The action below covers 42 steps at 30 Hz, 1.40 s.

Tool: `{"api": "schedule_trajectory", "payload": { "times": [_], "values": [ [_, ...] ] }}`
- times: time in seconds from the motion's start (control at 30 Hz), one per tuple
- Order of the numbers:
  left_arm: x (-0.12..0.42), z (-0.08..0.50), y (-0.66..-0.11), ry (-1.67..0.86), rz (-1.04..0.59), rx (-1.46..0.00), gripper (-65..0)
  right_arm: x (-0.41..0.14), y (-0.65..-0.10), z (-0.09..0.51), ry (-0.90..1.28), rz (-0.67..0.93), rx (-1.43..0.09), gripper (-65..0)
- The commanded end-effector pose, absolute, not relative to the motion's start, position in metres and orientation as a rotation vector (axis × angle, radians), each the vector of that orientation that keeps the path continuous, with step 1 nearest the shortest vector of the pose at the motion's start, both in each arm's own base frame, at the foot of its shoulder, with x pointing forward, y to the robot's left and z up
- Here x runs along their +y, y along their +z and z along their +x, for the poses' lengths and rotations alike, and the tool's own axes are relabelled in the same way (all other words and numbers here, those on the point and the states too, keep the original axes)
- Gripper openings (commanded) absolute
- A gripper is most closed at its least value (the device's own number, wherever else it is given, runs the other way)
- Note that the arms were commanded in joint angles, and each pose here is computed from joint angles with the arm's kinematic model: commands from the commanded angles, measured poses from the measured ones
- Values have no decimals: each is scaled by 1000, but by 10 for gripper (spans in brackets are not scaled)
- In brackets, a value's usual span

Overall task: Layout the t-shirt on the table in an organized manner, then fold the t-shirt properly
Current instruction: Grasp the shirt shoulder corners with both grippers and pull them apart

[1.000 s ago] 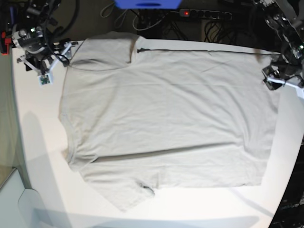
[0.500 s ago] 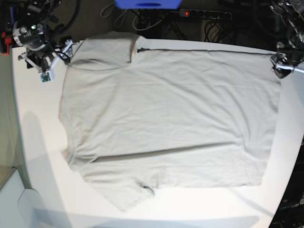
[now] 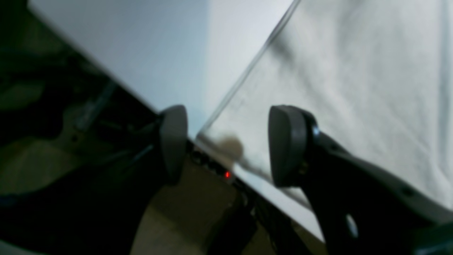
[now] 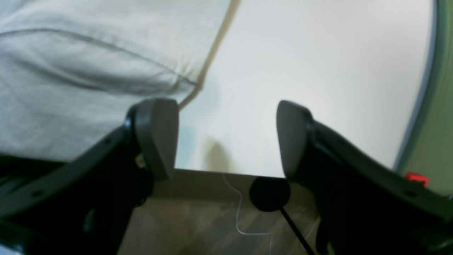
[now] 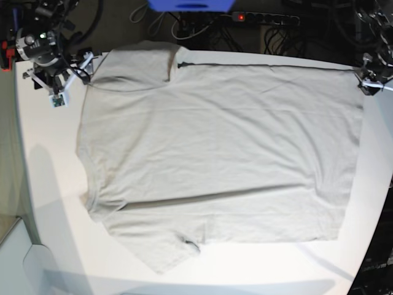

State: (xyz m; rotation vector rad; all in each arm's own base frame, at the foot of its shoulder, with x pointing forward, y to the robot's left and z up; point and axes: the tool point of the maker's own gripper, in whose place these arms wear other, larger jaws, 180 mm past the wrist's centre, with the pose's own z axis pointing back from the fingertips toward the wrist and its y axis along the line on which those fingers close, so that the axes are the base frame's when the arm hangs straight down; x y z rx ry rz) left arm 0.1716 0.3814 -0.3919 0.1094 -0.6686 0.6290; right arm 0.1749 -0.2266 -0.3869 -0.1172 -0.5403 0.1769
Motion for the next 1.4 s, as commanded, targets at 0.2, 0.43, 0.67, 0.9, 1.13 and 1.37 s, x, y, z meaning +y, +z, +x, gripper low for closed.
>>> {"api": "schedule_trajectory", "payload": {
  "times": [0.2,0.43,0.67,0.9,1.13,1.37],
  "values": [
    [379,181,-407,534,180,-621,-293,-228,-378,181,197,-125,-576,-211],
    [373,182,-414,550,161,-613,-297,-228,-378,181,198,-127,-575,-211],
    [372,175,-426,568,150,-577,-299,-228,-378,181,199,-128,-574,-211],
    [374,169,-440,594,148,-570,-478,-228,-378,181,199,-128,-572,-211],
    [374,170,-440,594,148,-575,-637,-228,-378,180,196,-126,-569,-211],
    [374,171,-440,595,147,-578,-646,-228,-383,172,193,-126,-531,-211]
  ]
}}
